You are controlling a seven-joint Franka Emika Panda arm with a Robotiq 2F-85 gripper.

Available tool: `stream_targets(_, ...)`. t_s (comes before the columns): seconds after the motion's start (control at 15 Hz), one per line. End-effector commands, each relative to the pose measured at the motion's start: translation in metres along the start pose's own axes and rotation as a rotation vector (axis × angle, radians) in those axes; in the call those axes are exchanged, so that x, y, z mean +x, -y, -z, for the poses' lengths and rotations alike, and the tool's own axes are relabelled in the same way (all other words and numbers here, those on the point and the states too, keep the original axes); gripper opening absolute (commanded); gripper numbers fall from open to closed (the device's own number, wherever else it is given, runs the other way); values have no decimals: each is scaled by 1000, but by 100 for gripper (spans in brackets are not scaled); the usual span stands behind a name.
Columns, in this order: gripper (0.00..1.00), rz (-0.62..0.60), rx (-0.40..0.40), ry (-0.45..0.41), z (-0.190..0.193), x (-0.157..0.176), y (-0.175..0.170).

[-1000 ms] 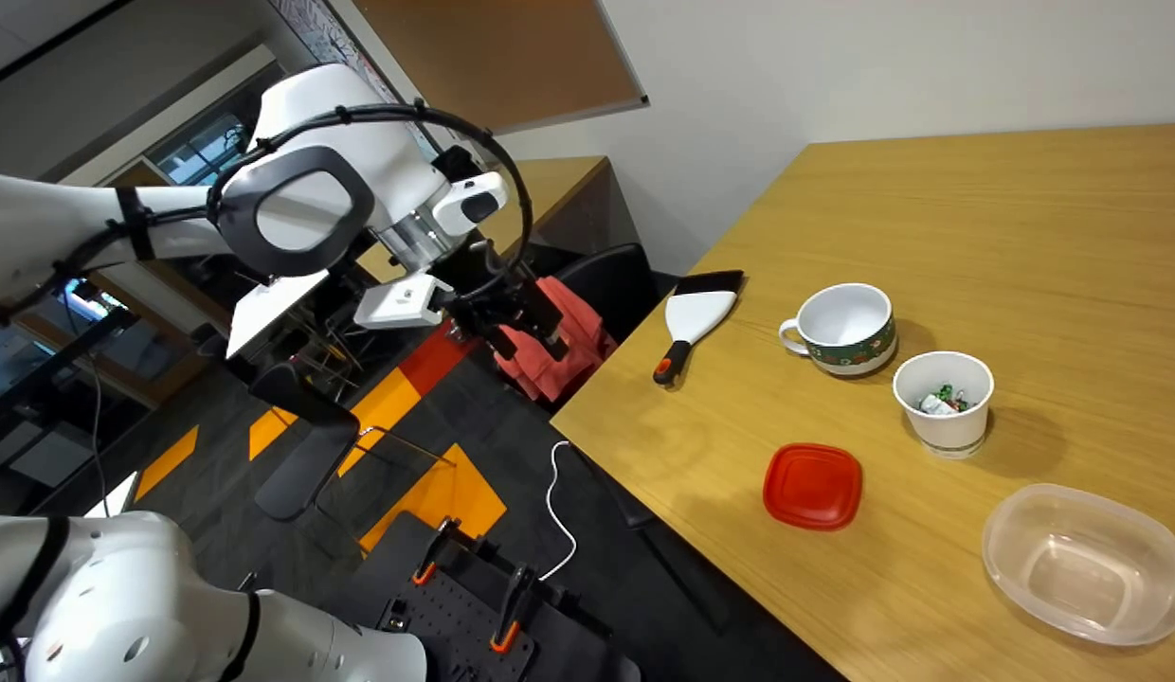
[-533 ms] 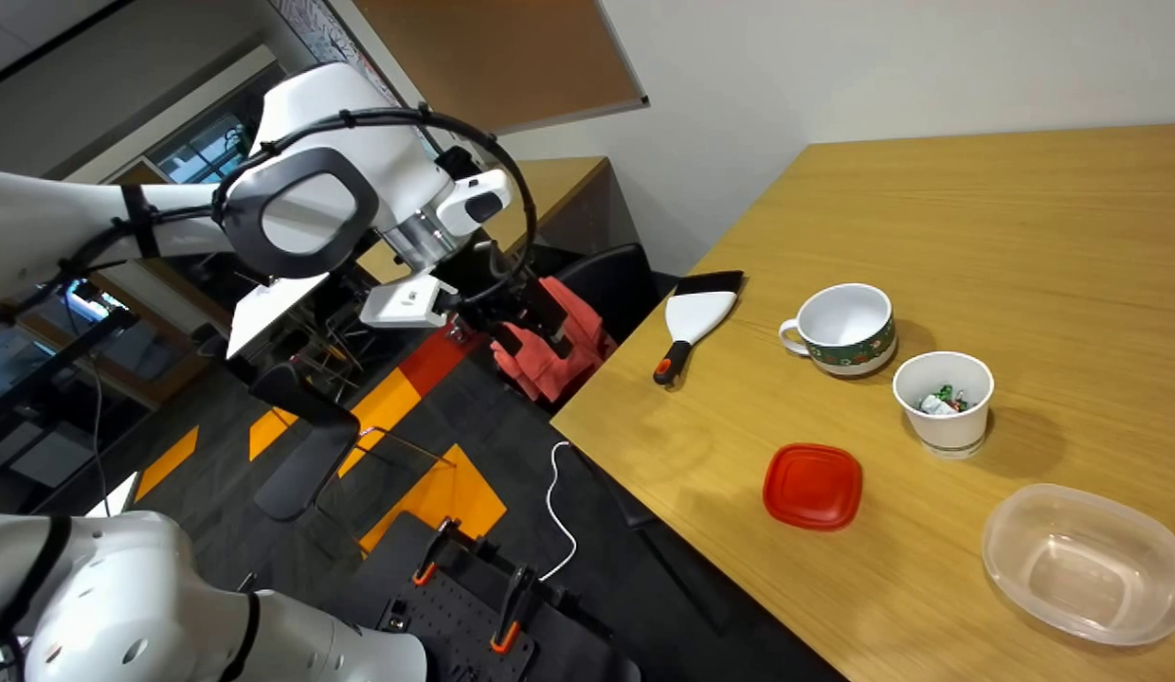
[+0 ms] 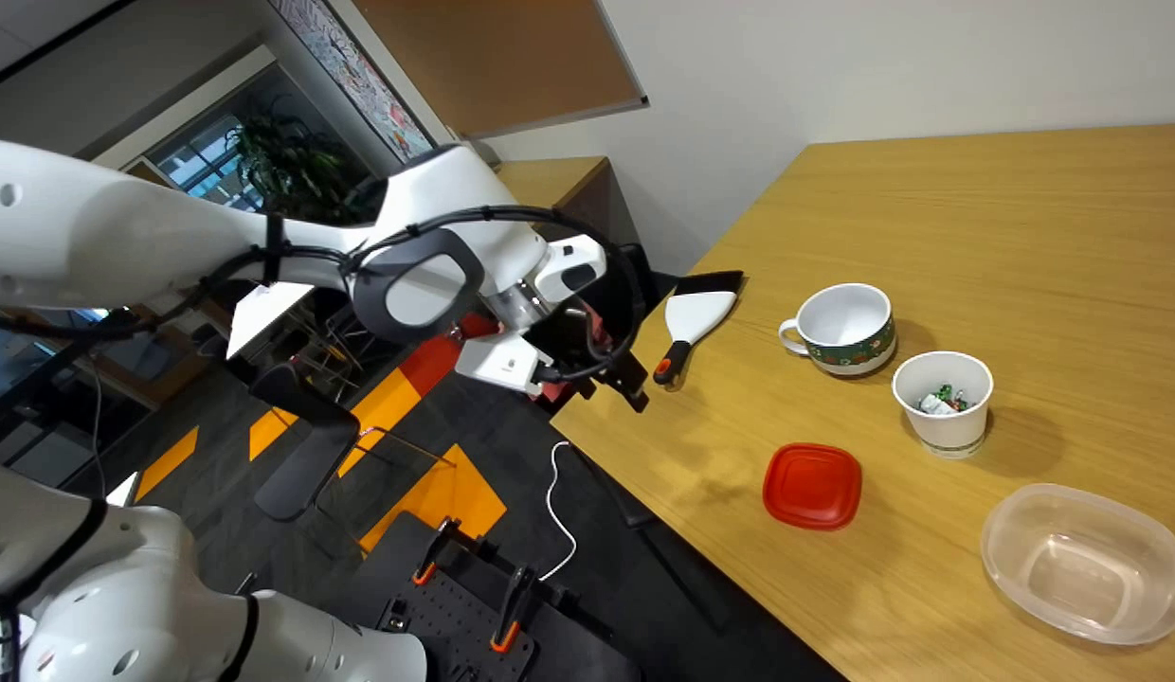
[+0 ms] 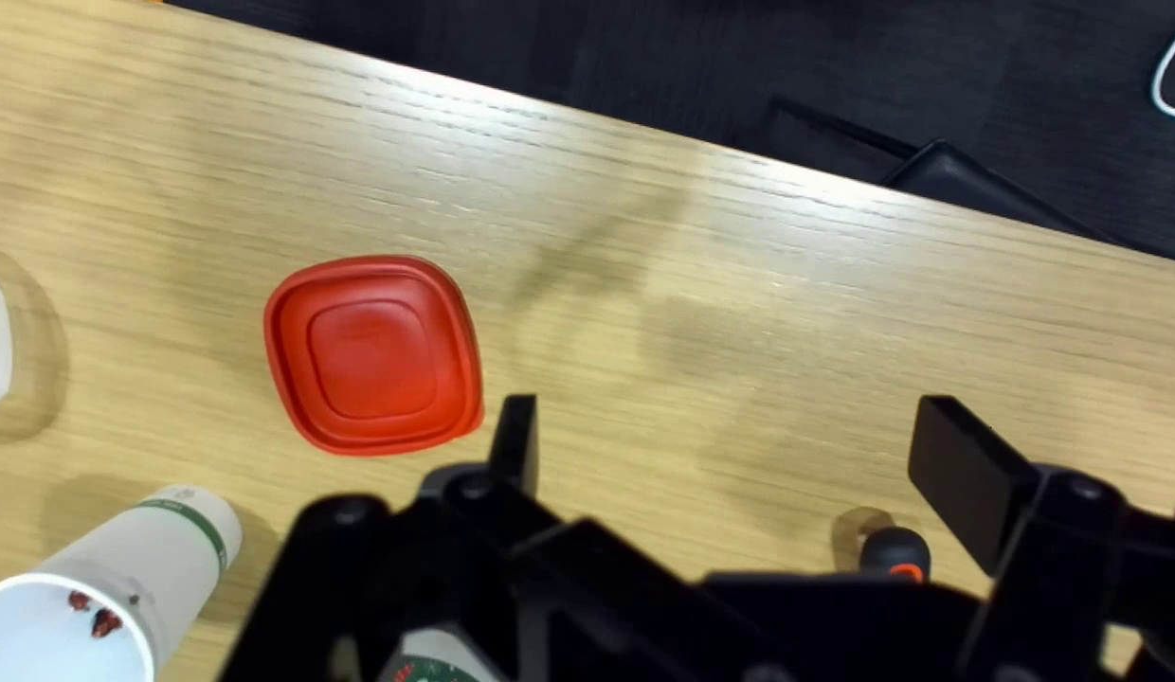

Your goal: Put the red lid on the lunchbox, move the cup to the left, and then move the mug to the right

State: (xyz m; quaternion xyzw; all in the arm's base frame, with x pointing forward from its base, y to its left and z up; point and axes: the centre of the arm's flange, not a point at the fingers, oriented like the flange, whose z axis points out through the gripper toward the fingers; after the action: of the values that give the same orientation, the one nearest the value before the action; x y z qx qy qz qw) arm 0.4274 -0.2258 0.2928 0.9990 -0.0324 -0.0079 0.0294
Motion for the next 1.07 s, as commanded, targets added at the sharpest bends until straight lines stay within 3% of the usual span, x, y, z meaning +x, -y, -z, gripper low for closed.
stream_targets(0.0,100,-3,-27,11,-46,22,-29)
stream_targets(0.2,100,-12,-50,32,-69,35,-50)
stream_targets(0.27,100,-21,-40,35,-58,14,-33)
stream_targets(0.47,100,-23,-42,51,-67,16,-37)
stream_targets(1.0,100,24,-46,-3,-81,38,-56)
